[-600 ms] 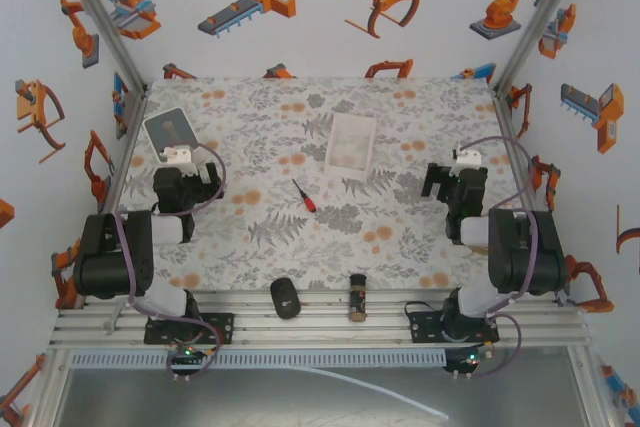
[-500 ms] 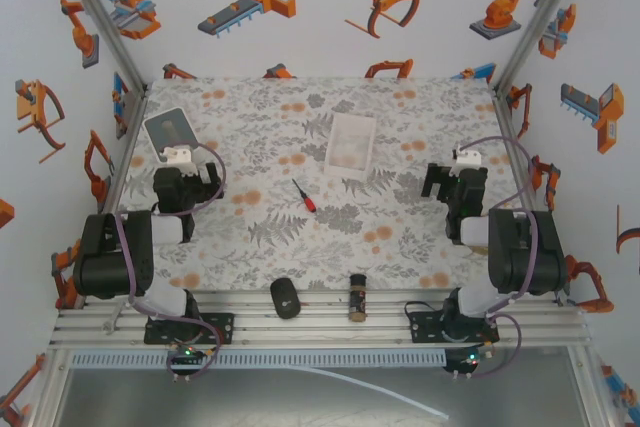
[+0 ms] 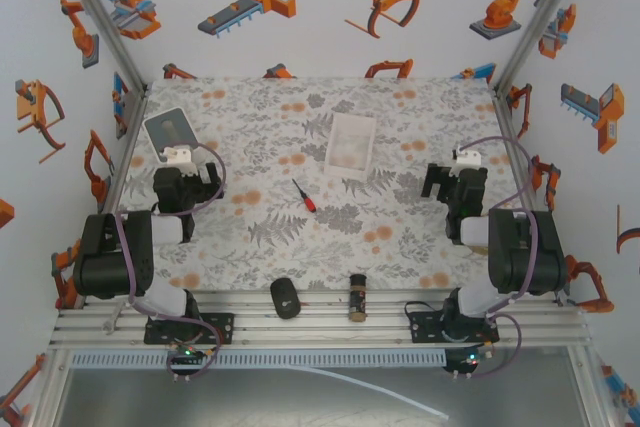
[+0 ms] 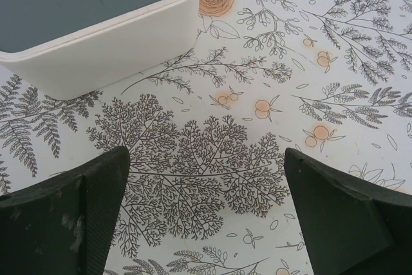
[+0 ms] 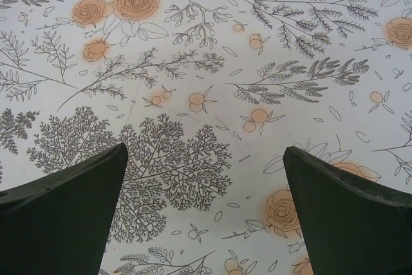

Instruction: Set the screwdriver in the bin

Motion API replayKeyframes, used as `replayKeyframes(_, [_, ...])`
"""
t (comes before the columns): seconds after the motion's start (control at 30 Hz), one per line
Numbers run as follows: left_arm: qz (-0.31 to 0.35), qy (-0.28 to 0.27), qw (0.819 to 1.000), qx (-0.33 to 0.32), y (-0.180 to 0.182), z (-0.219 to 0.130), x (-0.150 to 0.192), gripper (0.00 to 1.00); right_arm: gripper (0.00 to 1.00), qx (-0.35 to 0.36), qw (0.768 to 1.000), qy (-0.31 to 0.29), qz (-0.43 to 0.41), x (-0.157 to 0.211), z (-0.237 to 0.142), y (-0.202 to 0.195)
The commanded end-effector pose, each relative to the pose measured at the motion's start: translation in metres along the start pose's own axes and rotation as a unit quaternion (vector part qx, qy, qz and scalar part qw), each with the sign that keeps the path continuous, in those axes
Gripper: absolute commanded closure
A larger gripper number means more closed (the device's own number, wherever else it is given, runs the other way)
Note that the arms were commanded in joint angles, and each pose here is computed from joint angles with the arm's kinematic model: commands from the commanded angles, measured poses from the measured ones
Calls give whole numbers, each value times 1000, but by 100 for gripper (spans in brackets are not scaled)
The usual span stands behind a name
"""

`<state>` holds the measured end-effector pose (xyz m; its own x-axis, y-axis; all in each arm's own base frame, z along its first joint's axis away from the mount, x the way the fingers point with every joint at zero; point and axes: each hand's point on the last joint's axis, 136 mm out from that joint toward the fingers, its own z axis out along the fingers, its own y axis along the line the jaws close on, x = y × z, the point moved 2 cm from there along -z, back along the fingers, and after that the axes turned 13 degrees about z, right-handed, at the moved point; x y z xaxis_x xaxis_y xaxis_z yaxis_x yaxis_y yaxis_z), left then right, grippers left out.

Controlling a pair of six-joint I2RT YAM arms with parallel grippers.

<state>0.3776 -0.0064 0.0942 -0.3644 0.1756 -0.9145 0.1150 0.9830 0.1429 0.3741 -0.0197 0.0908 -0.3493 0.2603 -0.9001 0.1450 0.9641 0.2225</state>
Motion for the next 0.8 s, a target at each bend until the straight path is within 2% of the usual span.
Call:
replayKeyframes(0.0, [8,-1,1000,-3,1,1,-3,3,1,-7,1000,-9,2,-6,0,3])
replayKeyframes(0.53, [11,0,1000,-4,1,1,-3,3,1,13,1000,-11,8,-7,1,-3])
replayKeyframes(0.67, [15,1,1000,3,-1,1,-6,3,1,49,998,-14,22,-19,-3,-11])
replayKeyframes(0.77, [30,-9,999,39,-11,-2,-17,3,1,87,996,-12,35,-32,-9,-19])
